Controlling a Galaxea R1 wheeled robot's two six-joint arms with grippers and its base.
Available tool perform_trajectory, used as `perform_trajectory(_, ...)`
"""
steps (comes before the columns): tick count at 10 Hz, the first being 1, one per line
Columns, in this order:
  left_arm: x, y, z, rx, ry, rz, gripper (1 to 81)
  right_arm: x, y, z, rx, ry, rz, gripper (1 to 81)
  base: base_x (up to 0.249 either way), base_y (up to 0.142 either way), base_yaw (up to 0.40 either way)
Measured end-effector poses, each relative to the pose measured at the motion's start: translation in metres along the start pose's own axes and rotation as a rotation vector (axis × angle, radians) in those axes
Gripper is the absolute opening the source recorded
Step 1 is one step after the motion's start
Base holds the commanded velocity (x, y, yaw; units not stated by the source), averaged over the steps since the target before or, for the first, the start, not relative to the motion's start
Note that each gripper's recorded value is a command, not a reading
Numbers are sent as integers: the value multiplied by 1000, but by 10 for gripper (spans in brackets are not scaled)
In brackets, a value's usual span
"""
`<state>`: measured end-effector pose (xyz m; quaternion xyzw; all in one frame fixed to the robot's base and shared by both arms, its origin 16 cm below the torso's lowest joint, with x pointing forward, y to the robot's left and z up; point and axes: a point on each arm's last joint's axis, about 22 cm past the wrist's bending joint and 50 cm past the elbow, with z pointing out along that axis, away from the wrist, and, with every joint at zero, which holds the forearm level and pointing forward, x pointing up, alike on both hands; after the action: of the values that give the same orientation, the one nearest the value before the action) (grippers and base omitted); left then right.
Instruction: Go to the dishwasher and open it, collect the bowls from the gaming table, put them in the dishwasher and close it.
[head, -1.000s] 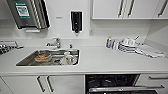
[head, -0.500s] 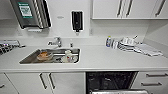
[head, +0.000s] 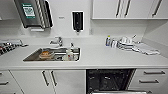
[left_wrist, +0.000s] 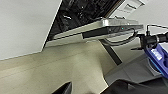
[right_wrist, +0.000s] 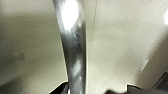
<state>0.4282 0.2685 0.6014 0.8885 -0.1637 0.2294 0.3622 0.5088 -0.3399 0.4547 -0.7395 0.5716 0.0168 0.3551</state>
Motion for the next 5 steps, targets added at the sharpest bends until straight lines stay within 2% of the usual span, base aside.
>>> perform_trajectory(3, -2, -1, 4, -2, -4, -3, 811, -2, 18, 15, -3, 5, 19, 811, -79, 0, 0)
perform_trajectory(4, -5, 0, 6, -6, -10, -7, 811, -6, 31, 18, -18, -2, 26, 811, -79, 0, 0)
perform_trajectory(5, -4, 3, 10, -16, -7, -5, 811, -12, 59, 21, -77, -22, 38, 811, -79, 0, 0)
